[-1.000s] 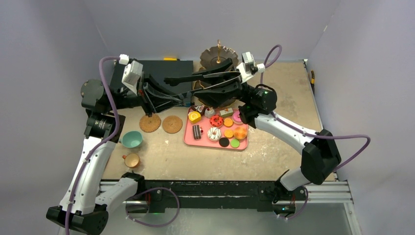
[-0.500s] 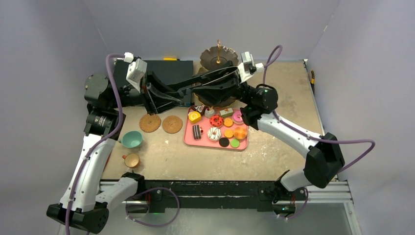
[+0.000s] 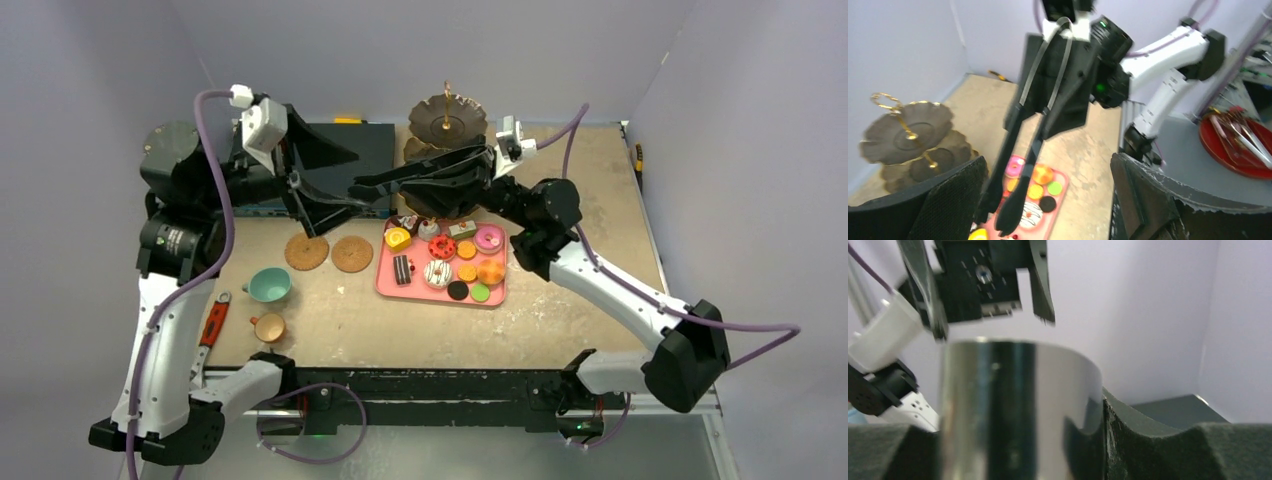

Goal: Serve the afternoon tea

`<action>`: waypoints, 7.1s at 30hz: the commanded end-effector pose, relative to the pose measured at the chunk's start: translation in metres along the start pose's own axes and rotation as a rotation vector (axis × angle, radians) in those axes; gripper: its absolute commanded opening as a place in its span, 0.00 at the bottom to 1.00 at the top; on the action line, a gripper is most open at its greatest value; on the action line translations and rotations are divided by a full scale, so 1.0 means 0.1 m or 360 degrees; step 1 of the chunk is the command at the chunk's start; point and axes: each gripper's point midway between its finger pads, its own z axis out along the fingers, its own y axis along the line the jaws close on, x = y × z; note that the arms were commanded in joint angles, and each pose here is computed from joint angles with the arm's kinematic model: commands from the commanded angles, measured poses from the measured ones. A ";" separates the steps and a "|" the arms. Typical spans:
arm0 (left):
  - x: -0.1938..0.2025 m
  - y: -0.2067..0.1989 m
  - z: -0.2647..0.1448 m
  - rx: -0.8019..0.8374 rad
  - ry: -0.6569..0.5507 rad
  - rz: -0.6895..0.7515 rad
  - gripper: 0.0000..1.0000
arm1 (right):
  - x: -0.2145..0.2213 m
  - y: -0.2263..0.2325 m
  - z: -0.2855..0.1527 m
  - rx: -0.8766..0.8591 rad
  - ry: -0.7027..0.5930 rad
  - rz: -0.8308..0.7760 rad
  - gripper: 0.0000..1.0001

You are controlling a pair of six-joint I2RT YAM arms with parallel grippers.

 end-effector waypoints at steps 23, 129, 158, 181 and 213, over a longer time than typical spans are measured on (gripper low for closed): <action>1.14 1.70 -0.64 -0.1347 0.0652 -0.0179 0.99 | 1.61 -1.14 -1.12 0.1067 0.0682 -0.0323 0.53; 1.14 1.60 -0.73 -0.1326 0.0682 -0.0045 0.99 | 1.46 -2.47 -2.18 0.1992 0.0158 -0.0617 0.54; 1.11 1.55 -0.67 -0.1261 0.0665 -0.0050 0.99 | 1.41 -1.79 -2.99 0.2367 0.0371 -0.0301 0.65; 1.03 1.54 -0.66 -0.1247 0.0653 -0.0027 0.99 | 1.77 -1.76 -3.04 0.2326 0.0562 -0.0186 0.62; 1.00 1.50 -0.65 -0.1234 0.0636 -0.0018 0.99 | 1.08 -2.09 -2.41 0.2139 -0.0021 0.0004 0.41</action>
